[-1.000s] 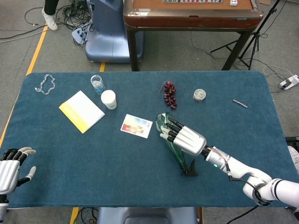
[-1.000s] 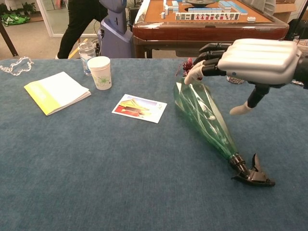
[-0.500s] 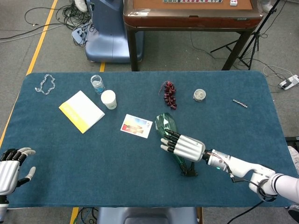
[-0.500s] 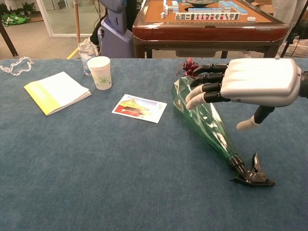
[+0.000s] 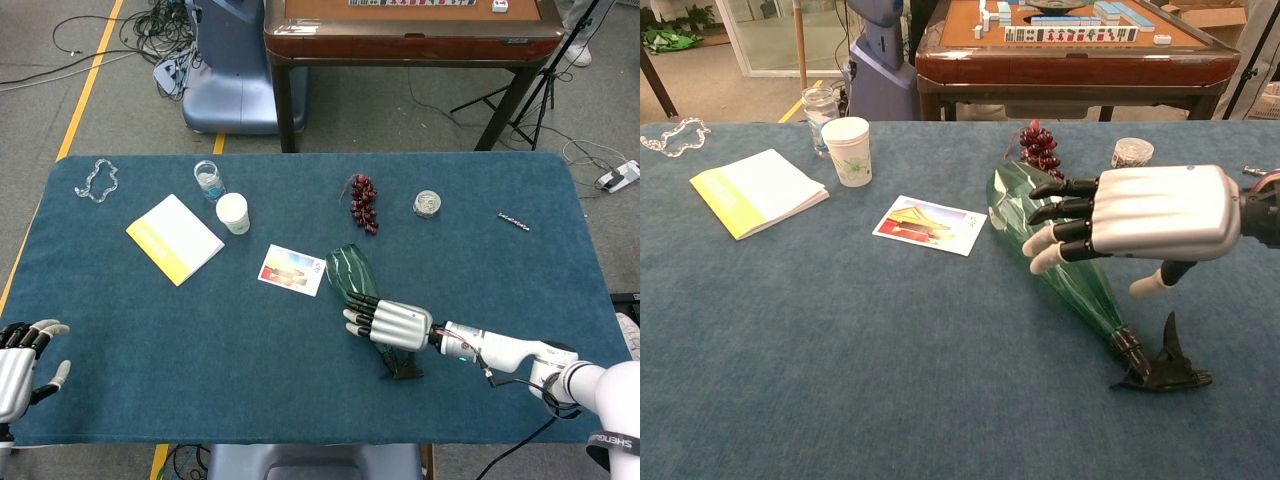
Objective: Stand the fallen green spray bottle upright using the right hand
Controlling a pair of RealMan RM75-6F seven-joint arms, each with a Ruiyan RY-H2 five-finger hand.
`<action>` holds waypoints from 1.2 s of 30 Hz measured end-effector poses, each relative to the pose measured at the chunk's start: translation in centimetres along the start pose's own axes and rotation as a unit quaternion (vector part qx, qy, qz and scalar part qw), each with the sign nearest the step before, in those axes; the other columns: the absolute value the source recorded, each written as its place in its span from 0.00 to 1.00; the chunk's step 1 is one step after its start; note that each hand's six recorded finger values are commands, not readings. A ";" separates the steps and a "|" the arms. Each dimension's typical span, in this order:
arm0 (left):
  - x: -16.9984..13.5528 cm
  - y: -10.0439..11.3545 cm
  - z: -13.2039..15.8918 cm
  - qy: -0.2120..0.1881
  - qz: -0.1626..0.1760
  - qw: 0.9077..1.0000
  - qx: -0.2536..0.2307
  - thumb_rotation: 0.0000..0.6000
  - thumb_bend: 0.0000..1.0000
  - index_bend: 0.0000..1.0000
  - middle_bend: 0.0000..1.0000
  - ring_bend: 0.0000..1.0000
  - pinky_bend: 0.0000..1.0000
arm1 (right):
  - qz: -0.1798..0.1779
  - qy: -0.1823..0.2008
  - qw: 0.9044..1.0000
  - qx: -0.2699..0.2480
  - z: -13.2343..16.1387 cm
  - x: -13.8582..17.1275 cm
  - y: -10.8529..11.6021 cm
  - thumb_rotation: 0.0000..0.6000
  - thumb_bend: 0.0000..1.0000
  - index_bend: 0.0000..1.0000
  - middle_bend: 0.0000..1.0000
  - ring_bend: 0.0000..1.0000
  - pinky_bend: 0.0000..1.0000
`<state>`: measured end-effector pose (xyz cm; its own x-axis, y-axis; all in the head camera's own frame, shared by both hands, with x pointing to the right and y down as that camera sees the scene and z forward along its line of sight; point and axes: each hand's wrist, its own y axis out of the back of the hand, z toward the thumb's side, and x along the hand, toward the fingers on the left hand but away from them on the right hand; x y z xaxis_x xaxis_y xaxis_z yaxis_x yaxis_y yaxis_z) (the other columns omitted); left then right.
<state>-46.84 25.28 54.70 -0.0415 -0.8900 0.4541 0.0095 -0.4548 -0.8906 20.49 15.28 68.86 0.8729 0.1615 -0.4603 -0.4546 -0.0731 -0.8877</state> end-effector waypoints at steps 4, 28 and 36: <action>0.0 0.0 0.1 -0.001 0.001 1.000 -0.001 1.00 0.36 0.32 0.26 0.24 0.16 | 0.003 0.013 1.000 0.007 0.5 -0.5 -0.6 1.00 0.00 0.24 0.18 0.08 0.00; -0.4 -0.2 -0.8 0.008 -0.001 1.000 -0.003 1.00 0.36 0.32 0.26 0.24 0.15 | -0.002 0.029 1.000 0.008 1.4 -2.9 -1.6 1.00 0.29 0.56 0.23 0.09 0.00; -0.6 0.0 -1.2 0.012 0.003 1.000 -0.005 1.00 0.36 0.32 0.26 0.24 0.15 | -0.029 0.001 0.999 -0.018 0.5 -3.2 -0.8 1.00 0.42 0.68 0.32 0.16 0.04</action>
<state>-48.04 25.82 54.45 -0.0645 -0.8915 0.4485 -0.0010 -0.4493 -0.8934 17.93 15.26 71.04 0.8984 0.1640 -0.4073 -0.3960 -0.0982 -0.9130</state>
